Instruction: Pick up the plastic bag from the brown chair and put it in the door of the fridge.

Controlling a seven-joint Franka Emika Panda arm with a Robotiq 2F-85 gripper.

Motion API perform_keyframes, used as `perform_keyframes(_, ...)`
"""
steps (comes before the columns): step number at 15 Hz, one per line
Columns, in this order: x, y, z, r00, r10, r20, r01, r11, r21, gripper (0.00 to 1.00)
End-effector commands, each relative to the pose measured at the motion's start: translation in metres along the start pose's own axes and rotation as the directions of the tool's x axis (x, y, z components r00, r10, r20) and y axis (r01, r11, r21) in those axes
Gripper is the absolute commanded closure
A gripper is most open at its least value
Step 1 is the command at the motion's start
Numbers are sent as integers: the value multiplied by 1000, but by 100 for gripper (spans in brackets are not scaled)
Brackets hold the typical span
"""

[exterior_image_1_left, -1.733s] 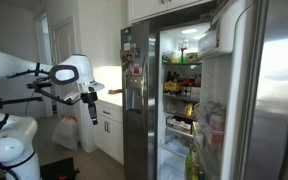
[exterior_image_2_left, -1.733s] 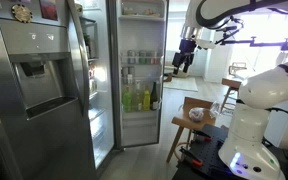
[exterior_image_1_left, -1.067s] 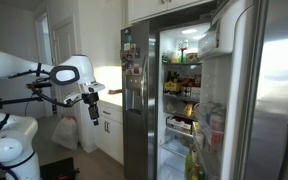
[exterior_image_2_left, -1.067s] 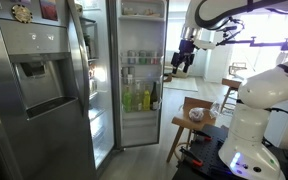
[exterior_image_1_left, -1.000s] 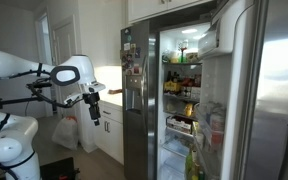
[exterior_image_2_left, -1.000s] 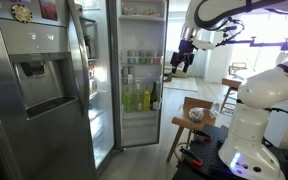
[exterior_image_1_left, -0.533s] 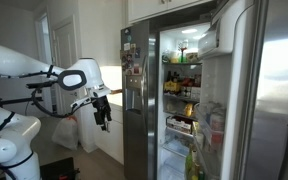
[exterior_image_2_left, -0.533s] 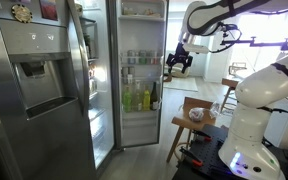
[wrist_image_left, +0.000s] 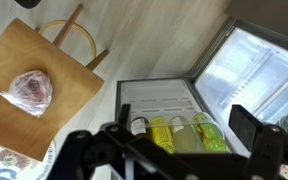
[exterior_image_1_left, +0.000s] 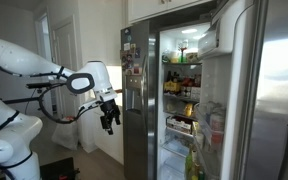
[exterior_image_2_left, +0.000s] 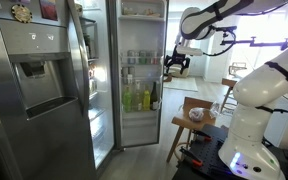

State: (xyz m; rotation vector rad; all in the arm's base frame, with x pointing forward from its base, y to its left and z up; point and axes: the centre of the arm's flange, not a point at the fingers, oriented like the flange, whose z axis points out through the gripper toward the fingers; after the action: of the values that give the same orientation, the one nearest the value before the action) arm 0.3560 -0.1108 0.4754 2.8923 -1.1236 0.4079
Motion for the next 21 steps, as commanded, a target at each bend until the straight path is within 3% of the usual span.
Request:
perform_keyframes(1, 28, -1, 6, 997, 64, -32, -65, 998, -25, 0)
perform_keyframes(10, 89, 41, 40, 973, 219, -65, -226, 968, -114, 0)
perform_keyframes(16, 126, 98, 87, 928, 348, -132, -368, 910, -192, 0)
perform_keyframes(21, 136, 140, 123, 895, 417, -161, -445, 864, -235, 0)
